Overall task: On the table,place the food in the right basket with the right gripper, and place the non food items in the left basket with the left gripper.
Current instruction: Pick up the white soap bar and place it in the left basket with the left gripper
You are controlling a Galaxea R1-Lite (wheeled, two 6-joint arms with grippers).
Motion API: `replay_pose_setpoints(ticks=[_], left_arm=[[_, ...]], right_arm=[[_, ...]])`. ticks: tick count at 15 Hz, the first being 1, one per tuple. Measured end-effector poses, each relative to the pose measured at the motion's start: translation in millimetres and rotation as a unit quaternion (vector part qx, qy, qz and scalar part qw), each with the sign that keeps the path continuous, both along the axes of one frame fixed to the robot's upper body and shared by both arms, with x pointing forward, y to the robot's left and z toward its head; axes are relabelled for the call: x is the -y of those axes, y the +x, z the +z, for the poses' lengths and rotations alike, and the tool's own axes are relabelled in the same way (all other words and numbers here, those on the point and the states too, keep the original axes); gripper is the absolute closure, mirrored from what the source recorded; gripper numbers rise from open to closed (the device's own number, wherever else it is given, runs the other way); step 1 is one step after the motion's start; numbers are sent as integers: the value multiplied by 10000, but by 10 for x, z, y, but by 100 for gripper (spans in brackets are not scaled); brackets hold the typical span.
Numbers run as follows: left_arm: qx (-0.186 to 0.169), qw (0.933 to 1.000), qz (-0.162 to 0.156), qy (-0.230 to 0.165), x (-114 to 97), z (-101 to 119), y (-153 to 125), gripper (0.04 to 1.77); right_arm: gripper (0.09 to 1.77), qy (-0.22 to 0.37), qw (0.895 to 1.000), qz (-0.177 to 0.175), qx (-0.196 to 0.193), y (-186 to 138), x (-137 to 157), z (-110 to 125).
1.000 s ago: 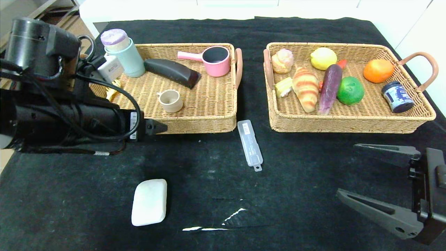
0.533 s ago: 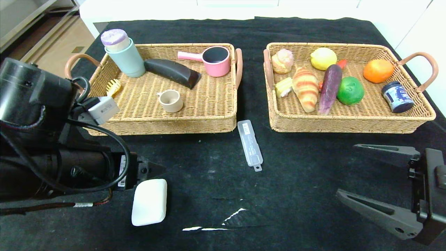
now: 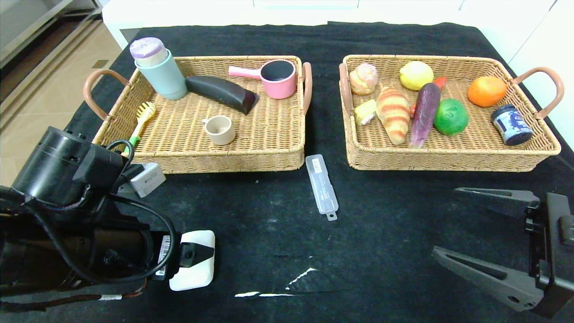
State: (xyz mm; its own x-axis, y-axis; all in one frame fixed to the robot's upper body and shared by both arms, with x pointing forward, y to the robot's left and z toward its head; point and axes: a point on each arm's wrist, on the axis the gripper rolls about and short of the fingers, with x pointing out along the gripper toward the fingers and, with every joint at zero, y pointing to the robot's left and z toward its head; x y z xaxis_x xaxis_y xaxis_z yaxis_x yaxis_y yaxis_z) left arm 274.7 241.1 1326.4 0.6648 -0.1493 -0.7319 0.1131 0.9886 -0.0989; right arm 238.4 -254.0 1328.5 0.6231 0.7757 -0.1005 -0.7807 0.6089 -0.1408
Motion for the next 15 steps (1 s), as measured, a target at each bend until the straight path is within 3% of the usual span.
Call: replay_pose_setpoints(ticks=[5,13,15], left_arm=[[-216,9996,199,-21,57,-143,118,11],[-403,9989,201,107,99,-246,197,10],[-432,9987,212,141,102,-267,207,37]], right_arm=[[15,0,10000,-13,-4,3,3,-1],[15,-5,10000,-12,-11,7,2,-4],[15,-5,10000,-10,-11,7,2,-4]])
